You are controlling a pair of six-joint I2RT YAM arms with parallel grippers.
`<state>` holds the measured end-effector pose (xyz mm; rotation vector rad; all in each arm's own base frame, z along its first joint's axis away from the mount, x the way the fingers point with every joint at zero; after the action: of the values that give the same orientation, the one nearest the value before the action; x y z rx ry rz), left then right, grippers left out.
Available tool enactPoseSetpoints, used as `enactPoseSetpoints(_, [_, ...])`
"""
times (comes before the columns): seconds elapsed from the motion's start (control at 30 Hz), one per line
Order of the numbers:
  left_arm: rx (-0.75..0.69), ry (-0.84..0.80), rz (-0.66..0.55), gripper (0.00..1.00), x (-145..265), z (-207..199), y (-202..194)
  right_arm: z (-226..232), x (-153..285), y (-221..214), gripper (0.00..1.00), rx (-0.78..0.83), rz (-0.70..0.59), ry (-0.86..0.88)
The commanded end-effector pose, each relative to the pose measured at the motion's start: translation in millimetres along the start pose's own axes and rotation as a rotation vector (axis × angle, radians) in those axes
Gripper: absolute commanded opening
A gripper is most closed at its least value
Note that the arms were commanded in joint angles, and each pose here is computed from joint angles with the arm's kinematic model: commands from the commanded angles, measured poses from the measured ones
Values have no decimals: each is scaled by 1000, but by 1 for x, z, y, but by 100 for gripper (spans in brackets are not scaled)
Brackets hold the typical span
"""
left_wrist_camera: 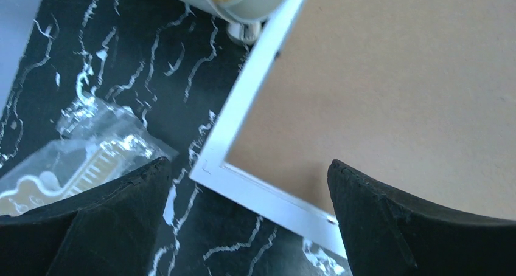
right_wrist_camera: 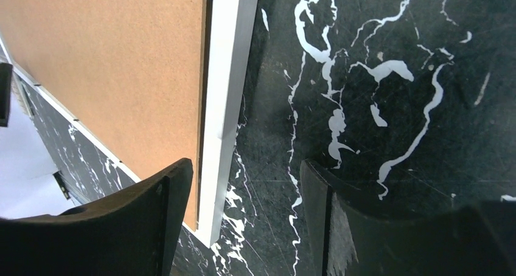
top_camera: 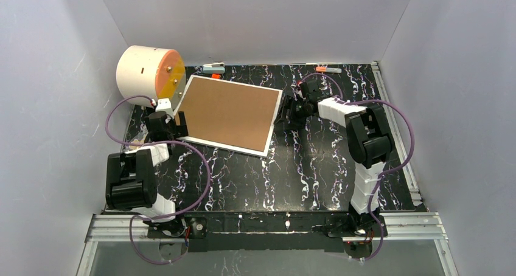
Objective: Put the photo into the frame
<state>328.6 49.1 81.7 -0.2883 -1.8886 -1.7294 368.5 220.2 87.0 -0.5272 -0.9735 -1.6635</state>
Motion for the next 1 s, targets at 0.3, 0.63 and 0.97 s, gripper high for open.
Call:
enactPoseSetpoints(0.3, [3,-150,-10,98,-41,10,21,-2,20,-2,73,29,-36,-72])
enactPoseSetpoints(0.63, [-154,-249,148,98,-49,8,9,-3,29,-1,73,45,-78,-109])
enactPoseSetpoints(0.97, [-64,-351,235,99,-17,-6,-6,1,38,6,73,53,-114,-120])
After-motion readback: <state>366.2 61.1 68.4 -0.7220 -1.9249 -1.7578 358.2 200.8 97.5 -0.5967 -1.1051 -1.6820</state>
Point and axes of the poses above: each gripper's point midway between its finger pads, its own x axis back along the fingers, its own z axis along the line the jaws close on, y = z × x, the point moved 6 cm from there along x, back along the fingers, and after that the axes turned 7 degrees about x, right-handed, at the moved point
